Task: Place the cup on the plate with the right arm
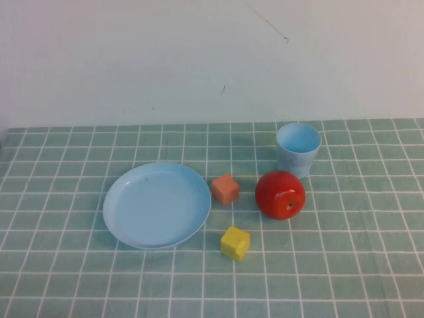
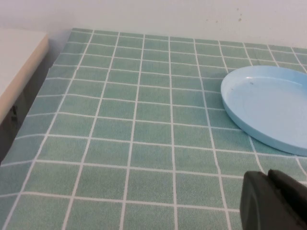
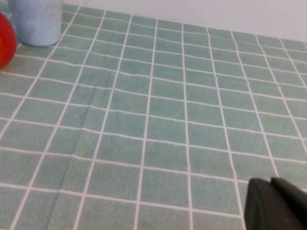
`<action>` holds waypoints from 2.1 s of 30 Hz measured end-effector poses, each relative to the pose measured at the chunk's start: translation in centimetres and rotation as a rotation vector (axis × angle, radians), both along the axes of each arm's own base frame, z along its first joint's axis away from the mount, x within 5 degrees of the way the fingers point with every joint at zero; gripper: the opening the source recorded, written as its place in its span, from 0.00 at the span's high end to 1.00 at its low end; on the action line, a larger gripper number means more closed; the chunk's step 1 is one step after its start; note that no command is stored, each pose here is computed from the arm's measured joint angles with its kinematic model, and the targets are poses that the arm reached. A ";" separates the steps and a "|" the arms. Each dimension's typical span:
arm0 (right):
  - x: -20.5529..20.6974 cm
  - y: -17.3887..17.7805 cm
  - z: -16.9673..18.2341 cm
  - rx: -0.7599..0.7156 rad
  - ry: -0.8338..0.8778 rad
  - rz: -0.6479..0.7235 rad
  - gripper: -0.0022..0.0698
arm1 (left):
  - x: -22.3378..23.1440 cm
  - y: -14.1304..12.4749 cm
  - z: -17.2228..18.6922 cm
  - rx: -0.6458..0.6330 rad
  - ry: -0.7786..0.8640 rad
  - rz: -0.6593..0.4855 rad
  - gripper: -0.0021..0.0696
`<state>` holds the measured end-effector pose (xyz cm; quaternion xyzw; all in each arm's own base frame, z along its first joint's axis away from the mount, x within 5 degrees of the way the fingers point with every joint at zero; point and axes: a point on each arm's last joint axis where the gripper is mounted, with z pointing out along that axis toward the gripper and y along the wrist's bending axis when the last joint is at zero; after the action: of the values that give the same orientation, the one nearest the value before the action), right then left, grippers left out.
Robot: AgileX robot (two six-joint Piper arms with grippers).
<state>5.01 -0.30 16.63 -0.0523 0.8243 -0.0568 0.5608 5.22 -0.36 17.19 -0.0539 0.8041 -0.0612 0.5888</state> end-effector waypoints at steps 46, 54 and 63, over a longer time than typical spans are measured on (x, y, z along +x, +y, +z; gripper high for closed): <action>0.1 -0.2 0.1 -0.062 -0.029 0.004 0.97 | 0.0 0.0 0.0 0.000 0.000 0.000 0.97; 0.5 -0.1 1.8 -0.118 -0.214 0.023 0.97 | 0.0 0.0 0.0 0.000 0.000 0.000 0.97; 0.0 0.8 6.4 -0.135 -0.741 0.090 0.97 | 0.0 0.0 0.0 0.000 0.000 0.000 0.97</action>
<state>5.06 0.49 23.05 -0.1011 0.5569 -0.1015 0.8181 5.22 -0.36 17.19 -0.0539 0.8041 -0.0612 0.5888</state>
